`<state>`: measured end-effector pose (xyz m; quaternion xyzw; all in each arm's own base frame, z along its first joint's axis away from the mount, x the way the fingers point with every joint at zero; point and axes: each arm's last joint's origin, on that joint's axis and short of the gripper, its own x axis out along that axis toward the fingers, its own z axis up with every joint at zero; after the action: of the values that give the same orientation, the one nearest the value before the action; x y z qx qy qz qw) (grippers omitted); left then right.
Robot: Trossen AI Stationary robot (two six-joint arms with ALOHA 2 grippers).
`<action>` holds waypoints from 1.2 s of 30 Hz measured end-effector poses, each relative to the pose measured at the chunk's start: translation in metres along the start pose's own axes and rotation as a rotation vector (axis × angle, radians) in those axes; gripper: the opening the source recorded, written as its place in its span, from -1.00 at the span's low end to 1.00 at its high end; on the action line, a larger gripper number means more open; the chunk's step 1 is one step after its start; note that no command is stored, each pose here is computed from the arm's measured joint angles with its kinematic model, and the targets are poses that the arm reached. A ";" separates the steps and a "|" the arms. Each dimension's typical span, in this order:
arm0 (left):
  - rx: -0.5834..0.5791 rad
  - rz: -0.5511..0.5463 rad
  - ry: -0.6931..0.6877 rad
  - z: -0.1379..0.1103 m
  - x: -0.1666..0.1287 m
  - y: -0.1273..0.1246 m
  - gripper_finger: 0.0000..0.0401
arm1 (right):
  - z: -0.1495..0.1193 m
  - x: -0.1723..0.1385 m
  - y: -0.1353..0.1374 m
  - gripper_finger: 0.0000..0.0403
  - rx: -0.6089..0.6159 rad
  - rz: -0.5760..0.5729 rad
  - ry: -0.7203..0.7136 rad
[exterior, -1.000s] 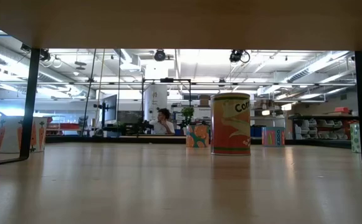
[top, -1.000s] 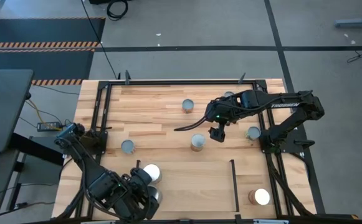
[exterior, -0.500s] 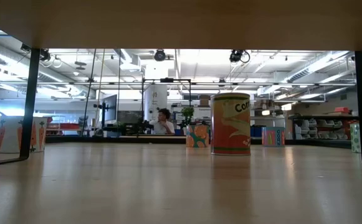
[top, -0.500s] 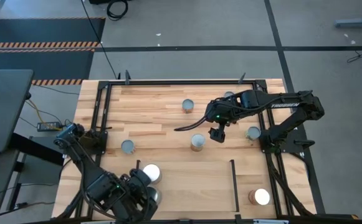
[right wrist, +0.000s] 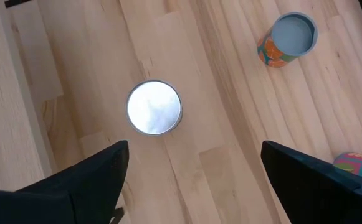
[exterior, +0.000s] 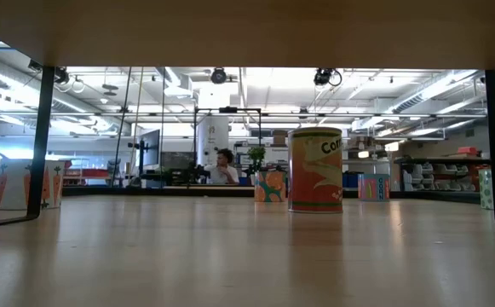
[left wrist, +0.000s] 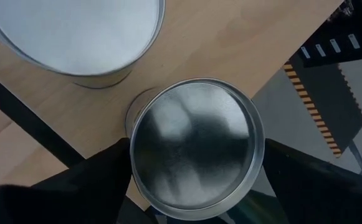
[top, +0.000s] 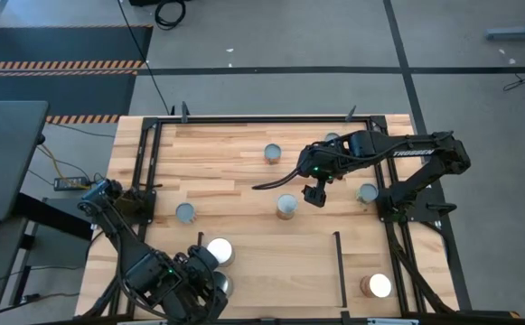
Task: Pick and place cans onto a shelf
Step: Put the canned peaches on the shelf aligned with the other canned peaches, then put the top large canned corn on the shelf
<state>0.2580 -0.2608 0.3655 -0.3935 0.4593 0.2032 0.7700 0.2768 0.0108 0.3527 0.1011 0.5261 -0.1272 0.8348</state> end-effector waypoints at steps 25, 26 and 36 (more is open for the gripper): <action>0.042 -0.019 -0.001 0.009 -0.009 0.002 0.75 | 0.001 0.000 0.000 0.85 0.001 0.006 -0.005; 0.044 -0.016 -0.002 0.009 -0.009 0.003 0.78 | 0.001 0.000 0.000 0.85 0.001 0.007 -0.005; 0.068 -0.008 -0.004 0.010 -0.009 0.003 0.88 | 0.000 0.000 0.001 0.85 -0.001 0.021 0.002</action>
<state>0.2569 -0.2503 0.3741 -0.3687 0.4628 0.1853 0.7846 0.2774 0.0114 0.3528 0.1062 0.5257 -0.1181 0.8357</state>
